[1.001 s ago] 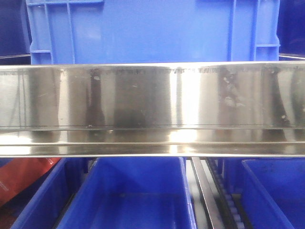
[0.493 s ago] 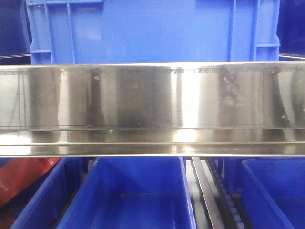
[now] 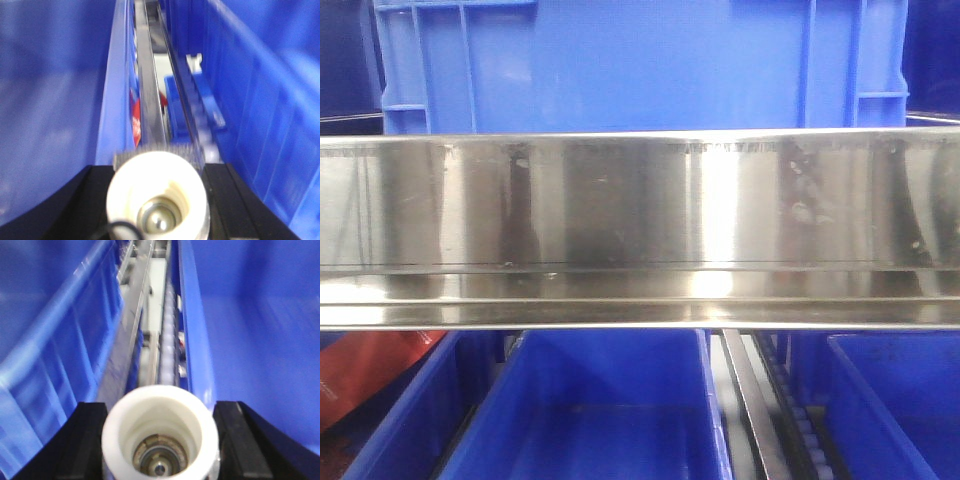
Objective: Place valve from conveyor to right shelf box
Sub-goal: 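Lower the valves into the blue bins and open both grippers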
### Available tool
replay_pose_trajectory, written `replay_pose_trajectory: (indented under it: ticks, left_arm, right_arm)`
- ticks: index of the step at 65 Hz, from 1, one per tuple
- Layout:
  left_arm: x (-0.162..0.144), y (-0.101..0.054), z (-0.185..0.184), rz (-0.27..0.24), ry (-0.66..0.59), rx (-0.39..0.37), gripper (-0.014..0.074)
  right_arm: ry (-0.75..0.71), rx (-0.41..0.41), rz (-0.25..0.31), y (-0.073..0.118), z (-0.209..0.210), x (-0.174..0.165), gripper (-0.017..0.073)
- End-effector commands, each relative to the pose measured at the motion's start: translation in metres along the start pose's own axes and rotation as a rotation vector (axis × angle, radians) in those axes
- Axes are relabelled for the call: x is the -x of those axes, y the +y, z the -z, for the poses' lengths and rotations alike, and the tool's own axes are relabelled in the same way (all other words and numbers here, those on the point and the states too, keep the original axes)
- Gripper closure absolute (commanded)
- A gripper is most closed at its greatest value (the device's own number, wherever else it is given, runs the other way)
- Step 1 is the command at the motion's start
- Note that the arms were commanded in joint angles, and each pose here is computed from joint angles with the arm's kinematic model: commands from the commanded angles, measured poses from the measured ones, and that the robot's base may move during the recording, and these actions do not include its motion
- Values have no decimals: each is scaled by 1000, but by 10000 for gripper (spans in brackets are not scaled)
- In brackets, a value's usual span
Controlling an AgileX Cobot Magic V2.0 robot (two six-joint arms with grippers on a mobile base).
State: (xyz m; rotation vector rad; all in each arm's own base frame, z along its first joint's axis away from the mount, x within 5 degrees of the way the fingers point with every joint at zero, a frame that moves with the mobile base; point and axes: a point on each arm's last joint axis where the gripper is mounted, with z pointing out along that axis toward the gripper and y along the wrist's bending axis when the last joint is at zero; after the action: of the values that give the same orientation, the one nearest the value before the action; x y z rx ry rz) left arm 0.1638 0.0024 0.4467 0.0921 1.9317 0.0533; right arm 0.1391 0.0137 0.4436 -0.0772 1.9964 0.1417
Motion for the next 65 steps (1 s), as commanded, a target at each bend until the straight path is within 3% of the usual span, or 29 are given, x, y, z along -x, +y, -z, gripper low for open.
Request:
replay_pose_trajectory:
  ticks: [1,8,18,36,49,65]
  left_arm:
    - [34,0,12,0,-150,-2,704]
    - [61,-9,7,6,-184,-74,704]
    - [90,-34,-15,-34,-163,-201,704]
    - [108,-110,-81,-108,-103,-420,704]
    - [90,-150,-137,-141,-3,-468,704]
    - [63,-167,-181,-163,118,-471,704]
  right_arm:
    - [-228,19,-16,3,16,38,712]
    - [-278,62,-29,8,16,64,712]
    - [-328,163,0,26,8,101,712]
    - [-282,372,41,80,-49,123,712]
    - [-147,436,70,115,-108,106,712]
    - [16,425,88,132,-171,80,712]
